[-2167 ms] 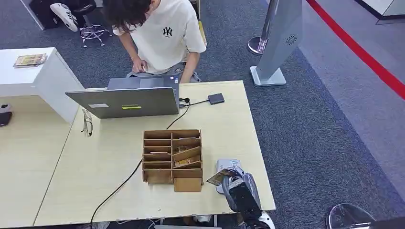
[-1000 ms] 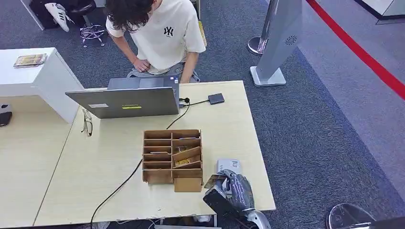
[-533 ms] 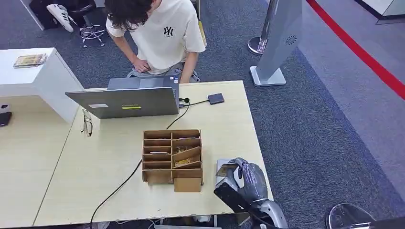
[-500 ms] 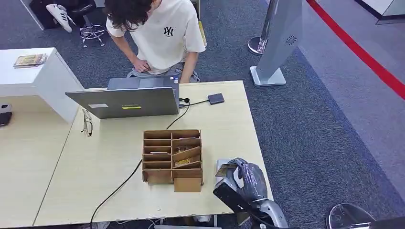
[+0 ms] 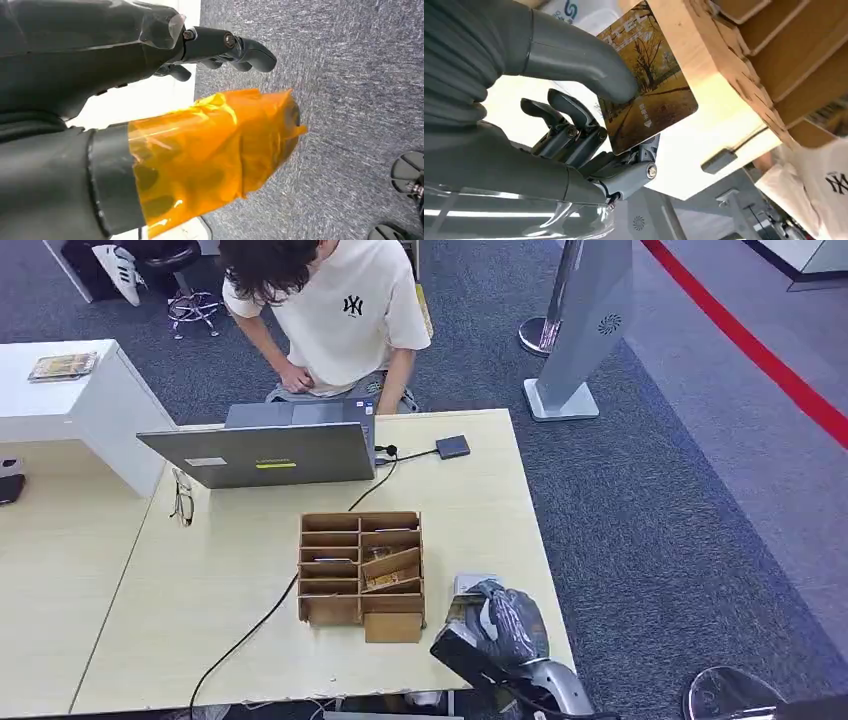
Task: Pass the card to the sensor for recognition and then transmit it.
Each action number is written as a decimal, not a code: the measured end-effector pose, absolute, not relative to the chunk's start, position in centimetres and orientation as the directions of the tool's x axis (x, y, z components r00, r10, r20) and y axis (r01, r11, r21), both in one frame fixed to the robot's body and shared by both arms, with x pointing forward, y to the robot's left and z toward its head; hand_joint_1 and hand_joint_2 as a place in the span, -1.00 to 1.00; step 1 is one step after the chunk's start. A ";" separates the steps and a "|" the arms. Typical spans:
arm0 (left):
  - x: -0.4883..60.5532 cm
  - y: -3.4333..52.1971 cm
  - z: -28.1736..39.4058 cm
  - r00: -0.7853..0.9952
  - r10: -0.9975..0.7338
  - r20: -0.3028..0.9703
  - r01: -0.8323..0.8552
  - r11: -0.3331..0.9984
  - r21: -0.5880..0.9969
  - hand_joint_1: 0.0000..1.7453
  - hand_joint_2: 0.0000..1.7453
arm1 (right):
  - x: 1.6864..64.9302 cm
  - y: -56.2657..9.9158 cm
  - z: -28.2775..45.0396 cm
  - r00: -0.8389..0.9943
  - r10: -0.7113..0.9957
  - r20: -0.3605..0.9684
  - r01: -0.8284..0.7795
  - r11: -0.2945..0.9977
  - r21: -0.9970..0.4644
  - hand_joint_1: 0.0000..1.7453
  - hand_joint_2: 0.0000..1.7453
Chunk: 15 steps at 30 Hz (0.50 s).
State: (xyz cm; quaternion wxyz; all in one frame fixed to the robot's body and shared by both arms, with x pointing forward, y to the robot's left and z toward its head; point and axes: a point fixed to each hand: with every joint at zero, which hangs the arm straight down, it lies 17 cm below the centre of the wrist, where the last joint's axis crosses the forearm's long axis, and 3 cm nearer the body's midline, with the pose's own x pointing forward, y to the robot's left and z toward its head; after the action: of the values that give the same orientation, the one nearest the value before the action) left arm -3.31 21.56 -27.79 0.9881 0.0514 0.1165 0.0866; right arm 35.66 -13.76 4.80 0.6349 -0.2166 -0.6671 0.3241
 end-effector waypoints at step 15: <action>-3.3 21.8 -27.8 0.958 0.178 -0.224 -0.154 0.981 0.120 -1.00 -1.00 | 35.9 -14.1 3.3 -0.079 0.764 0.641 -0.135 0.629 -0.766 1.00 1.00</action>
State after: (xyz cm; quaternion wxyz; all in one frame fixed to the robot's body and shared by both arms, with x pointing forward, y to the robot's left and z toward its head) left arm -3.35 21.83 -27.81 0.9882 0.0507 0.1176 0.0841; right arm 35.87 -14.09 3.28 0.6331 -0.2446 -0.6430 0.3548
